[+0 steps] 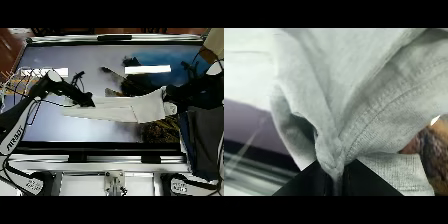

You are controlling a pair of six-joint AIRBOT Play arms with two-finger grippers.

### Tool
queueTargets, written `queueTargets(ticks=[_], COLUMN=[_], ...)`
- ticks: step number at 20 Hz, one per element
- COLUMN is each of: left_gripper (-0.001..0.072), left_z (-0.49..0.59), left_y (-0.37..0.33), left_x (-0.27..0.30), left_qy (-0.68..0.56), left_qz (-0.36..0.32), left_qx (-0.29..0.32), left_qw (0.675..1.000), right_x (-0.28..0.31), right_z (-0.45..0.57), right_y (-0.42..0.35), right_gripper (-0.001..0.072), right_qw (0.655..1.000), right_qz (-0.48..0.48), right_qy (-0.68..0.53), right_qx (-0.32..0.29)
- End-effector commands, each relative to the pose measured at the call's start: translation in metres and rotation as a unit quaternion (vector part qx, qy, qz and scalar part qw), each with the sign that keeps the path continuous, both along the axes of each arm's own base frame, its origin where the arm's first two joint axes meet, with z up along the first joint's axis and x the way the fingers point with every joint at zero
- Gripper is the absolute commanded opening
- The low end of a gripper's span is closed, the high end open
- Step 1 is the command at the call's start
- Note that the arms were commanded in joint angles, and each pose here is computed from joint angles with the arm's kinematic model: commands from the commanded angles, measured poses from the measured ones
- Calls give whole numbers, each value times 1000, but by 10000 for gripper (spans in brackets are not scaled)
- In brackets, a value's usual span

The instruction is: Fold the shirts.

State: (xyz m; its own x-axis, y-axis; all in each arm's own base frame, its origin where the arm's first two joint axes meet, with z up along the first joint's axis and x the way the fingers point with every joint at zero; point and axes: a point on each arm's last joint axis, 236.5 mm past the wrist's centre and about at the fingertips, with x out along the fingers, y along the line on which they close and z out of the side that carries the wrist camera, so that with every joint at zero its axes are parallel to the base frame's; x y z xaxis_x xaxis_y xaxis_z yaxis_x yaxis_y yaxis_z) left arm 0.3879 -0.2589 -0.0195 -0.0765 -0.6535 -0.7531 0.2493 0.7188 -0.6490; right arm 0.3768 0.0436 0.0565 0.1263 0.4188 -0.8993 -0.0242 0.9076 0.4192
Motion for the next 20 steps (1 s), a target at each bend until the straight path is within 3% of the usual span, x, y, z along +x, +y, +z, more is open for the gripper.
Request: queueTargets(ticks=[1,4,8,12,17,20], left_gripper=[41,41,41,41,40,38], left_z=[4,3,-25,-38,-22,-17], left_y=[-82,-136,-186,-219,-206,-148], left_x=[-16,-24,-54,-76,-75,-49], left_qy=[-30,-58,-8,26,36,14], left_qz=[-2,7,13,9,-30,-45], left_qx=[-45,-70,-96,-114,-124,-79], left_qw=[999,996,995,993,991,996], right_x=[-41,-71,-102,-113,-91,-74], right_z=[50,80,106,134,157,152], right_y=[10,19,33,66,89,119], right_gripper=[69,69,69,69,68,68], right_qw=[1000,1000,999,993,982,978], right_qz=[17,21,27,39,25,47], right_qy=[-10,-17,-14,-24,-74,-87], right_qx=[4,15,37,113,174,185])
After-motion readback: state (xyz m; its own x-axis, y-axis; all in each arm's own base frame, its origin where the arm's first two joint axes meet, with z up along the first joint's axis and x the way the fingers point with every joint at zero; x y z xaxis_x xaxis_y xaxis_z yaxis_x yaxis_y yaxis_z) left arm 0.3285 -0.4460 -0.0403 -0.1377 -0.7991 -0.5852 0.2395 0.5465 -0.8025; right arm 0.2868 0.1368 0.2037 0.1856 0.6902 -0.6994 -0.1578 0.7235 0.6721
